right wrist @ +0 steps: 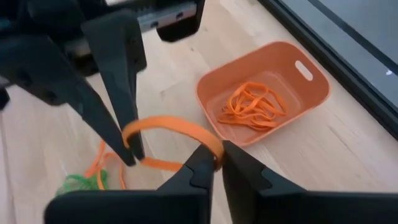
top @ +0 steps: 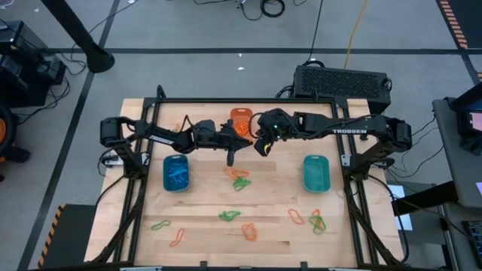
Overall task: Sort rubber bands into baskets
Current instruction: Put the orange rubber band into the orange bin
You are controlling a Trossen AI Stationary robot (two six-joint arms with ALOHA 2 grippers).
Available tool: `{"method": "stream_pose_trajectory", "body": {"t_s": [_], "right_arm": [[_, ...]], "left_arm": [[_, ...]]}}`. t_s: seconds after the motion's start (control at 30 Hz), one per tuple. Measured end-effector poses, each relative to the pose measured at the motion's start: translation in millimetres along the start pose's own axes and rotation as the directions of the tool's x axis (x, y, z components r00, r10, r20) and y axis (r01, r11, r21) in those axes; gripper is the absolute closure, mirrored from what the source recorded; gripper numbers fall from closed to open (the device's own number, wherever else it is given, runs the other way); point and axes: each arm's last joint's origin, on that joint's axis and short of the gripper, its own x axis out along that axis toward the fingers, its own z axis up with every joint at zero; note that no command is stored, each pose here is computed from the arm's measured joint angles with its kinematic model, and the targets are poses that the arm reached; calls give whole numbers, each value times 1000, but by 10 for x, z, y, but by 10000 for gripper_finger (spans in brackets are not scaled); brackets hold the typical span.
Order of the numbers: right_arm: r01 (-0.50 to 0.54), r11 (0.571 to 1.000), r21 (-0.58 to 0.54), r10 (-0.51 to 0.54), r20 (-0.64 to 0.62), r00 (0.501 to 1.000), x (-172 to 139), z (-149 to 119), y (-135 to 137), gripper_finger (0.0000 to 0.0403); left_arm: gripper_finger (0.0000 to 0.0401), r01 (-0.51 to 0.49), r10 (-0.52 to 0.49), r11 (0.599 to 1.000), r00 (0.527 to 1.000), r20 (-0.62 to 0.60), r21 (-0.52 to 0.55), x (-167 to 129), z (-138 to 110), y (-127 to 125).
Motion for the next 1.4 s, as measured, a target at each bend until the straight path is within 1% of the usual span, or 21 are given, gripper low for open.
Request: {"method": "stream_pose_trajectory", "body": {"t_s": [0.13,0.27,0.4,0.47,0.6,0.77,0.93,1.03,1.13,1.2,1.3,1.4], "right_arm": [[5,1000,-29,-5,-5,1000,0,-6,-3,344],[8,998,-57,-8,-13,1000,0,-13,-7,304],[20,996,-85,-25,-57,998,-2,-57,-21,268],[51,994,-93,-59,-78,995,-4,-82,-36,253],[152,983,-103,-163,-108,981,-11,-133,-79,233],[173,979,-109,-189,-153,970,66,-300,-114,225],[180,979,-95,-195,-180,964,158,-485,-151,227],[179,980,-89,-193,-174,966,183,-520,-157,227],[180,980,-85,-192,-175,966,192,-538,-160,227],[179,980,-86,-192,-174,966,192,-539,-157,227],[175,980,-91,-189,-174,967,190,-543,-140,227],[163,980,-116,-181,-169,969,186,-547,-109,227]], "left_arm": [[396,-2,2,1000,1000,-5,-1,-1,-6,1],[397,-44,44,999,999,-24,-5,-1,-26,15],[397,-81,81,997,996,-30,-7,-8,-34,46],[398,-119,118,993,992,-39,-9,-17,-42,88],[398,-215,214,976,975,-55,-13,-54,-55,229],[399,-316,311,948,945,-97,-34,-136,-89,470],[399,-409,386,901,908,-162,-148,-234,-136,721],[399,-438,404,880,893,-197,-183,-255,-130,837],[399,-458,408,866,879,-245,-199,-206,-87,945],[399,-451,374,863,874,-311,-228,-174,-122,1002],[399,-417,320,876,879,-355,-243,-91,-128,1041],[399,-401,305,882,886,-348,-246,-40,-56,1058]]}}
